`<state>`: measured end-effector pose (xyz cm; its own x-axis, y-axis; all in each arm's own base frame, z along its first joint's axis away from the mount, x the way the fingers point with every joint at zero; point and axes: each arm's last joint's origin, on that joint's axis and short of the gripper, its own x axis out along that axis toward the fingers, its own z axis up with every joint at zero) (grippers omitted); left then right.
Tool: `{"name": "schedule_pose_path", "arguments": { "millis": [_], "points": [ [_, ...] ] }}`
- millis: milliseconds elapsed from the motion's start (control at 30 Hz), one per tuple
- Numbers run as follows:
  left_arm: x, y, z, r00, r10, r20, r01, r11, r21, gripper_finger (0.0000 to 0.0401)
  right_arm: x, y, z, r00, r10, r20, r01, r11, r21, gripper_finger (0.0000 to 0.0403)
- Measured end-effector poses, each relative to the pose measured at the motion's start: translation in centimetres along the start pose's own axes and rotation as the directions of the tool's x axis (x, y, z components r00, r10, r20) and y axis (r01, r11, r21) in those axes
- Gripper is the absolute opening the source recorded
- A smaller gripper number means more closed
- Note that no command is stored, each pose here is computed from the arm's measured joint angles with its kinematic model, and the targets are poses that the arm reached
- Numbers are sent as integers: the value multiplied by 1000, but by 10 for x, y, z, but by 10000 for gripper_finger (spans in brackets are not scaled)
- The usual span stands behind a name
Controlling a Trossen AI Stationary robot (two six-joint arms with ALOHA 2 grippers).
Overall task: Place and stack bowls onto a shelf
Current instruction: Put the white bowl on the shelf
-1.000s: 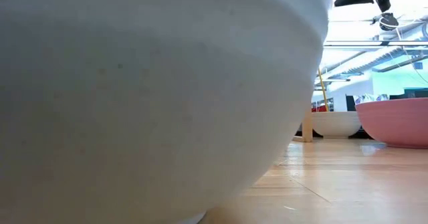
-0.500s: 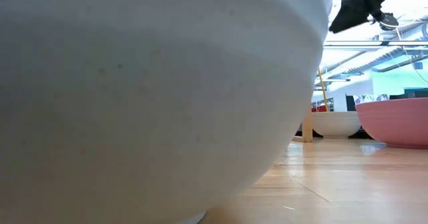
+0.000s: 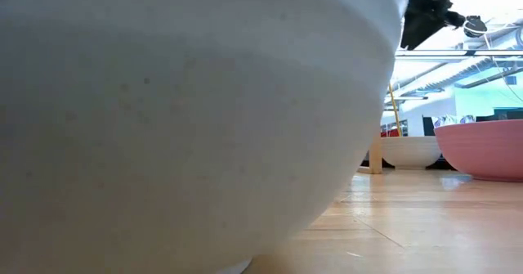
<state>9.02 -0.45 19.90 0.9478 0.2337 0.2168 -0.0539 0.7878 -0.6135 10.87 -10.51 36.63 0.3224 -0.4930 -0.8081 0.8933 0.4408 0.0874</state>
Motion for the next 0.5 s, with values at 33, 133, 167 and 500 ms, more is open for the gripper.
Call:
{"name": "schedule_pose_path", "arguments": {
  "millis": [33,133,167,500],
  "points": [
    [0,0,0,1000,0,0,0,1000,-8,56,1,-1,4,1000,-12,-16,13,999,30,98],
    [0,0,0,1000,0,0,0,1000,-30,56,7,-6,13,997,-59,-45,65,988,143,98],
    [0,0,0,1000,0,0,0,999,-32,56,11,-8,14,995,-74,-65,85,977,195,98],
    [0,0,0,1000,0,-1,0,1000,2,56,55,-32,22,910,-156,-384,298,891,343,98]
  ]
}}
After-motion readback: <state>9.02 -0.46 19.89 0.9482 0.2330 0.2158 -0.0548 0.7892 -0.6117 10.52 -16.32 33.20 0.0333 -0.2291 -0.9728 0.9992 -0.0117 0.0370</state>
